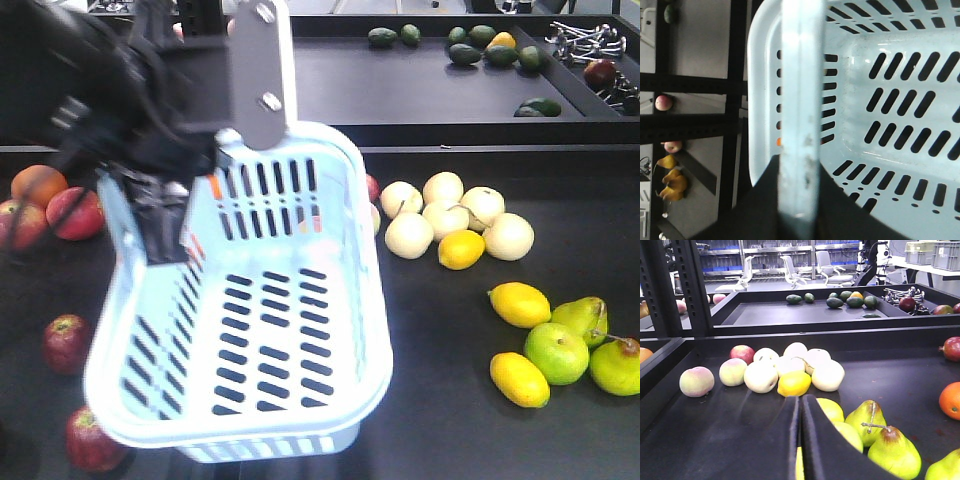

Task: Pick three apples into basket with both arms
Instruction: 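Close the left gripper on the basket handle and lift it, then hold the lifted basket up beside the left gripper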

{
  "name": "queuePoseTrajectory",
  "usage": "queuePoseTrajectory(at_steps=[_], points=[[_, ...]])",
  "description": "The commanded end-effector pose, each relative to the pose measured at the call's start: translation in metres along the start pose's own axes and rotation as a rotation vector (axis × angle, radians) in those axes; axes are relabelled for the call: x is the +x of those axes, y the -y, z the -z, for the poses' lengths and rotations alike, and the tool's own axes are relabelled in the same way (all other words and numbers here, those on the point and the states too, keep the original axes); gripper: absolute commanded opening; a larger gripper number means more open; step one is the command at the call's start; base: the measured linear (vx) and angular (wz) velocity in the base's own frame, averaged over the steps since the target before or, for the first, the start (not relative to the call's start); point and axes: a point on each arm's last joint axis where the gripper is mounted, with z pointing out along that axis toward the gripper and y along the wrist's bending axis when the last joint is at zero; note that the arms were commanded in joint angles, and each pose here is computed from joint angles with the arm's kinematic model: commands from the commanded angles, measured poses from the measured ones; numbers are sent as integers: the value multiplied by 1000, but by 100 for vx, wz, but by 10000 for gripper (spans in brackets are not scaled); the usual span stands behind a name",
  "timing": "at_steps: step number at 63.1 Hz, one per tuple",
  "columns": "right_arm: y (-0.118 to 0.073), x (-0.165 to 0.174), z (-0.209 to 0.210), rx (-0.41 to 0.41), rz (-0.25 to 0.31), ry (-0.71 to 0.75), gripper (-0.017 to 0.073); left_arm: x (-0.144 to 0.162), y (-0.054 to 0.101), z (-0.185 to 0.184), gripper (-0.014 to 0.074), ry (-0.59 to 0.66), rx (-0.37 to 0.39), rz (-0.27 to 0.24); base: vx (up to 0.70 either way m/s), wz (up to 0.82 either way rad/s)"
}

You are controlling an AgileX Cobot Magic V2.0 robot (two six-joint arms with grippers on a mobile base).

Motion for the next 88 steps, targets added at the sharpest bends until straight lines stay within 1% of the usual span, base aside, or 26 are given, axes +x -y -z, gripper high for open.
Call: queuePoseTrajectory(at_steps=[1,4,6,18,24,32,35,50,88], points=[[0,-3,0,-1,10,76,-9,14,-15,55,-8,36,-114,37,0,0],[0,-3,0,-1,10,76,-9,22,-15,65,-8,6,-117,42,0,0],[0,-3,0,-1,10,76,-9,25,-16,72,-8,10,-135,43,0,0],[0,-3,0,-1,10,76,-9,46,-15,115,-8,72,-217,76,0,0],[0,-3,0,-1,10,76,-9,54,-13,131,-8,100,-243,91,0,0],[0,-3,0,-1,10,76,-9,59,-7,145,-8,160,-231,112,0,0],[0,-3,0,-1,10,76,-9,59,-5,148,-8,184,-219,108,0,0],[0,-3,0,-1,10,76,-9,57,-5,146,-8,191,-204,98,0,0],[0,-3,0,-1,10,76,-9,57,-5,146,-6,192,-204,99,0,0]])
